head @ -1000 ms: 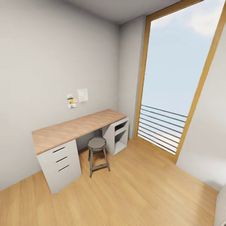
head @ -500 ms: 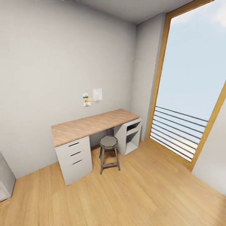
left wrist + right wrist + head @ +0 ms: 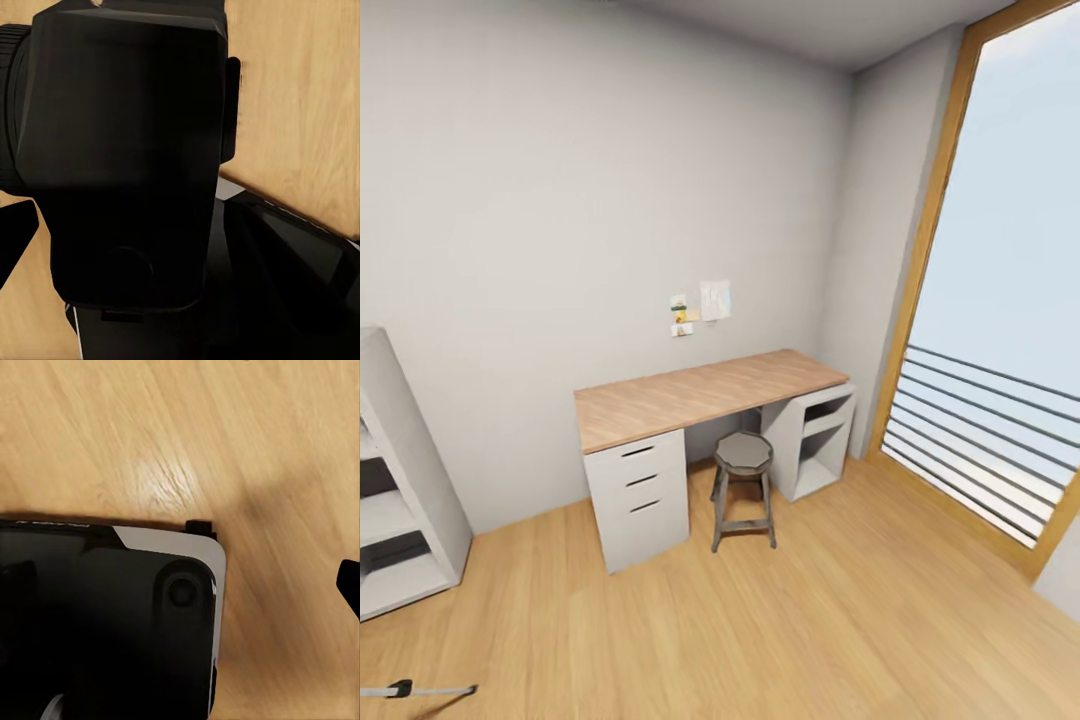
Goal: Attach the digital camera to the camera tripod in the bedroom.
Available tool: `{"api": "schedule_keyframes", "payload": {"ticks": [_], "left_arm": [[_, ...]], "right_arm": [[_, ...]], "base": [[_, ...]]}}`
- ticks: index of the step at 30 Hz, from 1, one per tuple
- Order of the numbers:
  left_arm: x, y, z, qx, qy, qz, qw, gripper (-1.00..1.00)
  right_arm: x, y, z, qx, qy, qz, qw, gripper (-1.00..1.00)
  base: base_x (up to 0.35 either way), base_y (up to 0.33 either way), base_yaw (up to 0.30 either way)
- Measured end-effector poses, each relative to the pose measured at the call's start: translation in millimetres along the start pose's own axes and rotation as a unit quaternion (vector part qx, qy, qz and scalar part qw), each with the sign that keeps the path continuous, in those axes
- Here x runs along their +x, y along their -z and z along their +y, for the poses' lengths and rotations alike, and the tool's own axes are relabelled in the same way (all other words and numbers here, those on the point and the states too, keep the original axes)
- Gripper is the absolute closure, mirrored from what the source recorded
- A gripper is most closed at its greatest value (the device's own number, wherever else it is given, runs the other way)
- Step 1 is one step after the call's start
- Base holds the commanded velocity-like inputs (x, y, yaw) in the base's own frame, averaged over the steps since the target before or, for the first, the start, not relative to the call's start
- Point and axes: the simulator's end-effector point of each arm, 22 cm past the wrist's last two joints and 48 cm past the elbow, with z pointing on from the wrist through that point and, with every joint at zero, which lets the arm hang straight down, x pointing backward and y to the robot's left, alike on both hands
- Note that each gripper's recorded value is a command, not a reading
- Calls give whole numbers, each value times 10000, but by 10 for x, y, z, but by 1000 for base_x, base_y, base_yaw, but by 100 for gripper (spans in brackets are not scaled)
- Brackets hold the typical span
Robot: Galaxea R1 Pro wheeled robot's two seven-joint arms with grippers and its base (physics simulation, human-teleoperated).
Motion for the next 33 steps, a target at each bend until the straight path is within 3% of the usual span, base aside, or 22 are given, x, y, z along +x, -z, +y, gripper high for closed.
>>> {"api": "schedule_keyframes", "payload": {"ticks": [15, 33], "left_arm": [[5, 1, -12, 7, 5, 2, 10000, 100], [1, 1, 11, -6, -3, 7, 10000, 100]], "right_arm": [[0, 1, 0, -1, -1, -1, 10000, -100], [-1, 7, -38, 27, -29, -3, 10000, -100]], "base": [[20, -14, 267], [225, -160, 24]]}}
